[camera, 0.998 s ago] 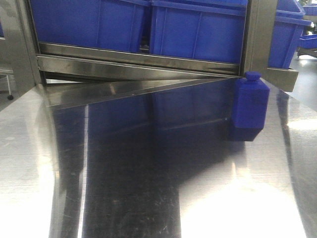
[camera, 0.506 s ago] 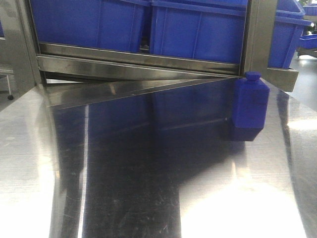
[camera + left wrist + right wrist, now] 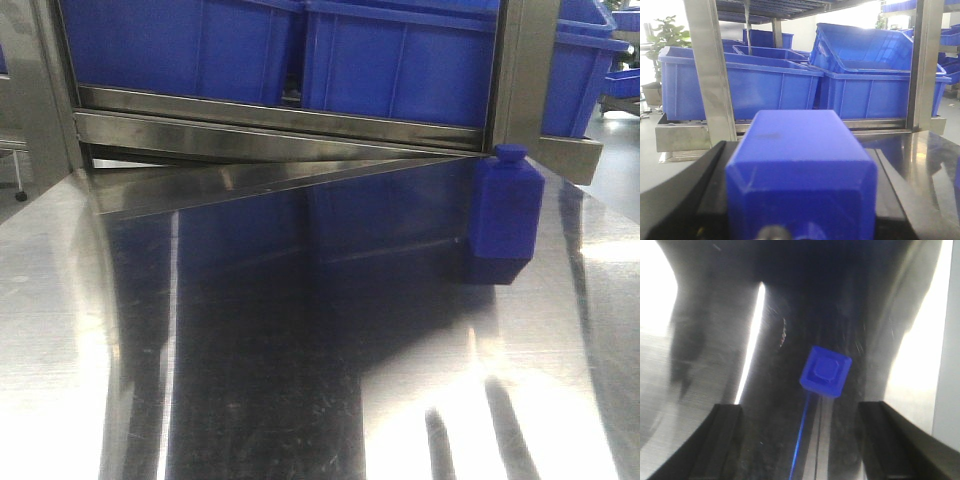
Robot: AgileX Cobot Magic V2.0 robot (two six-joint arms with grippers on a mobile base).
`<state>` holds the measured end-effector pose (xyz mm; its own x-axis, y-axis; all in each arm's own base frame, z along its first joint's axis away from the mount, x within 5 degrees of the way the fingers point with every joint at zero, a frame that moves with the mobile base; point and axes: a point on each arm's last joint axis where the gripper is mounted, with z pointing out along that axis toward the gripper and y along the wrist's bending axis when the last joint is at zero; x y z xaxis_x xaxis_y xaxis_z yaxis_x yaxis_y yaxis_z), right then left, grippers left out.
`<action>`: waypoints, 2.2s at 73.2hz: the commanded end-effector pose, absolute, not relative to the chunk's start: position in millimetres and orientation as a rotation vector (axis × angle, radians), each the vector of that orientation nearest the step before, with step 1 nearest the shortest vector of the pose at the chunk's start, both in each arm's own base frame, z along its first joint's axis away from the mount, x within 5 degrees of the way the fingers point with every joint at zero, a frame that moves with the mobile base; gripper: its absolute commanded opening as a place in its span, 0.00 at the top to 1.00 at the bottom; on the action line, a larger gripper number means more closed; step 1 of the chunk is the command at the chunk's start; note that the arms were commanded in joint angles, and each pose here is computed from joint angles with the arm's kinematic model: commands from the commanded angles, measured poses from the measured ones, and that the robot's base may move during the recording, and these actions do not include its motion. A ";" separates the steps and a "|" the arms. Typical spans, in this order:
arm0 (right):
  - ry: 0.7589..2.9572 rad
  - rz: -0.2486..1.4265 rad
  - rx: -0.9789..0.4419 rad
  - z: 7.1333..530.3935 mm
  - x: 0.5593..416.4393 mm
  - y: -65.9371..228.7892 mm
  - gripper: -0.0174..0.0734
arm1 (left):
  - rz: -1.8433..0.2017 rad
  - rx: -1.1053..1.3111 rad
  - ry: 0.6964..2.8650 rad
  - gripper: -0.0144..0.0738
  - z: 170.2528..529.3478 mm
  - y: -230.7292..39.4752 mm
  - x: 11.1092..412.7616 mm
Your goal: Pick and sort blue part to right shelf
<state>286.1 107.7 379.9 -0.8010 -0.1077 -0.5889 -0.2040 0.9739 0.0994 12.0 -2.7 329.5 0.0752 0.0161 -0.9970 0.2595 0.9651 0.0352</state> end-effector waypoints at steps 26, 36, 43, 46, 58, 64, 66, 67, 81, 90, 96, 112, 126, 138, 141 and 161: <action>2.710 0.000 -0.108 312.9 364.3 121.9 0.21 | -0.202 0.203 1.376 0.48 346.0 -2.2 9.7; 2.759 -0.019 -0.112 286.3 377.4 126.5 0.21 | -0.202 0.203 1.376 0.48 346.0 -2.2 9.7; 2.777 -0.026 -0.115 271.7 384.3 129.2 0.21 | -0.202 0.203 1.376 0.48 346.0 -2.2 9.7; 2.783 -0.027 -0.117 266.3 386.9 130.2 0.21 | -0.202 0.203 1.376 0.48 346.0 -2.2 9.7; 2.796 -0.025 -0.118 257.5 390.3 132.0 0.28 | -0.202 0.203 1.376 0.48 346.0 -2.2 9.7; 2.796 -0.025 -0.117 258.0 390.1 131.9 0.44 | -0.202 0.203 1.376 0.48 346.0 -2.2 9.7; 2.794 -0.024 -0.117 258.8 389.8 131.8 0.48 | -0.202 0.203 1.376 0.48 346.0 -2.2 9.7; 2.793 -0.024 -0.117 259.5 389.6 131.7 0.50 | -0.202 0.203 1.376 0.48 346.0 -2.2 9.7; 2.706 0.017 -0.112 289.2 380.7 129.6 0.56 | -0.202 0.203 1.376 0.48 346.0 -2.2 9.7; 2.591 0.069 -0.113 326.1 363.8 126.1 0.56 | -0.202 0.203 1.376 0.48 346.0 -2.2 9.7; 2.487 0.094 -0.126 350.5 344.4 120.4 0.56 | -0.202 0.203 1.376 0.48 346.0 -2.2 9.7; 2.306 0.138 -0.198 369.0 287.1 100.2 0.56 | -0.202 0.203 1.376 0.48 346.0 -2.2 9.7; 2.171 0.180 -0.231 353.1 225.1 78.5 0.56 | -0.202 0.203 1.376 0.48 346.0 -2.2 9.7; 2.054 0.221 -0.246 322.5 175.3 61.6 0.56 | -0.202 0.203 1.376 0.48 346.0 -2.2 9.7; 2.015 0.233 -0.245 317.1 161.9 56.9 0.56 | -0.202 0.203 1.376 0.48 346.0 -2.2 9.7; 1.811 0.259 -0.235 302.9 100.4 33.4 0.56 | -0.202 0.203 1.376 0.48 346.0 -2.2 9.7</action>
<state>111.0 37.2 280.3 -0.4402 -0.0498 -0.8965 -0.2627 0.9619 0.0755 12.0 -2.7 329.5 0.0752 0.0161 -0.9970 0.2595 0.9651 0.0352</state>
